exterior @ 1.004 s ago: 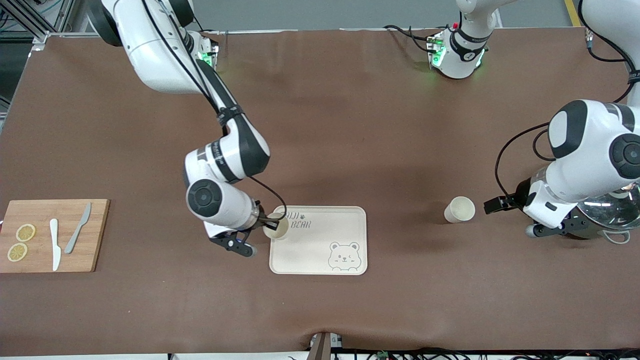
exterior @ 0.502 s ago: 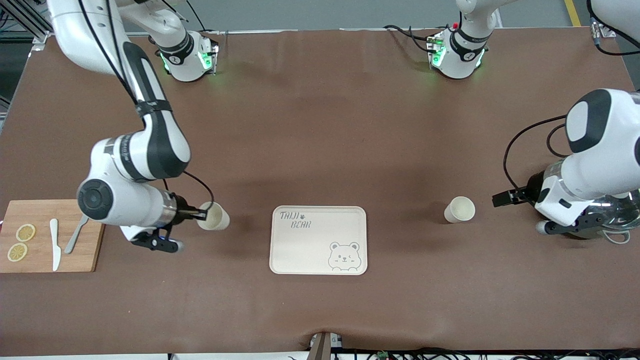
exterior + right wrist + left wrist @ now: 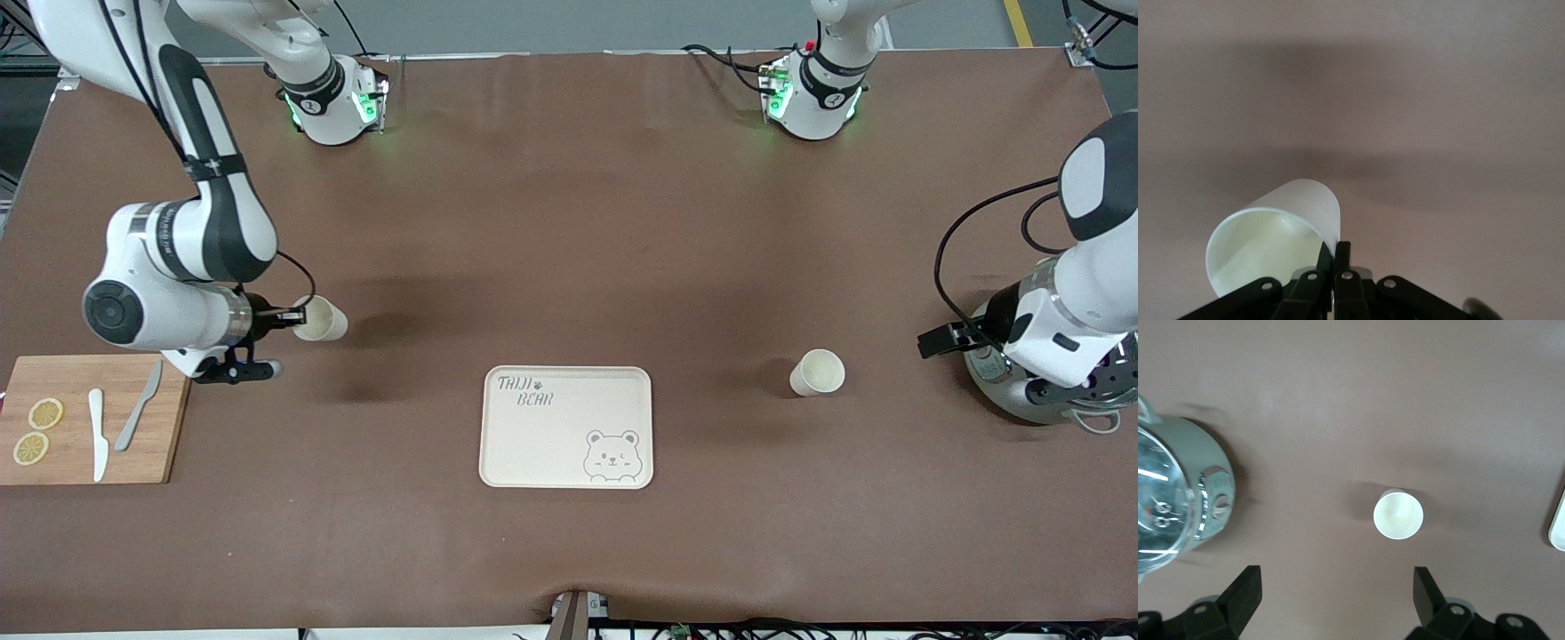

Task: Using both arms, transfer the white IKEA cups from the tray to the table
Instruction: 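Lower the cup beside the cutting board and open the right gripper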

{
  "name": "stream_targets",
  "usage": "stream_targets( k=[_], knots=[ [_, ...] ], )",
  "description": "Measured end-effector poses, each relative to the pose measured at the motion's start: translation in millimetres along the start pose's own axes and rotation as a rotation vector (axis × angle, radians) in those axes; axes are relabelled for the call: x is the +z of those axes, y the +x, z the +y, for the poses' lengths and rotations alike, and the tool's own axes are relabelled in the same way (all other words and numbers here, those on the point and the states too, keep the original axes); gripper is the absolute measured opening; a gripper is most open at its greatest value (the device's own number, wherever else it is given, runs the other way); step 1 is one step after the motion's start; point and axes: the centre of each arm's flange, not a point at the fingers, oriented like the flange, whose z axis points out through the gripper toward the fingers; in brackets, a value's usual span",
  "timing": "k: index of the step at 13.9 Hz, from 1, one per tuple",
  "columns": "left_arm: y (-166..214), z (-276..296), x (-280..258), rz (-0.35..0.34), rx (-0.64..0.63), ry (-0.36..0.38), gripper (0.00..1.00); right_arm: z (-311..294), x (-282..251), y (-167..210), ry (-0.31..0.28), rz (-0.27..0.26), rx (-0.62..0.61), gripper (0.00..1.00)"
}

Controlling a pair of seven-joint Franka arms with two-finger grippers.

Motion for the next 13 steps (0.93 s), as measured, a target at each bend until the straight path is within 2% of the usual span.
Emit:
stream_targets(
  k=[2,6,9,13],
  knots=[
    [-11,0,-22,0.018,0.032,0.019,1.0,44,1,-9,-0.01,-0.003,-0.034,0.02],
    [-33,-1,-58,0.035,0.088,0.053,1.0,117,7,-25,0.019,0.027,-0.075,0.02],
    [-46,-2,-80,0.043,0.102,0.071,1.0,116,32,-26,0.003,0.067,-0.083,0.02],
    [-62,-4,-111,0.061,0.139,0.076,1.0,111,66,-34,-0.003,0.072,-0.096,0.02]
  ],
)
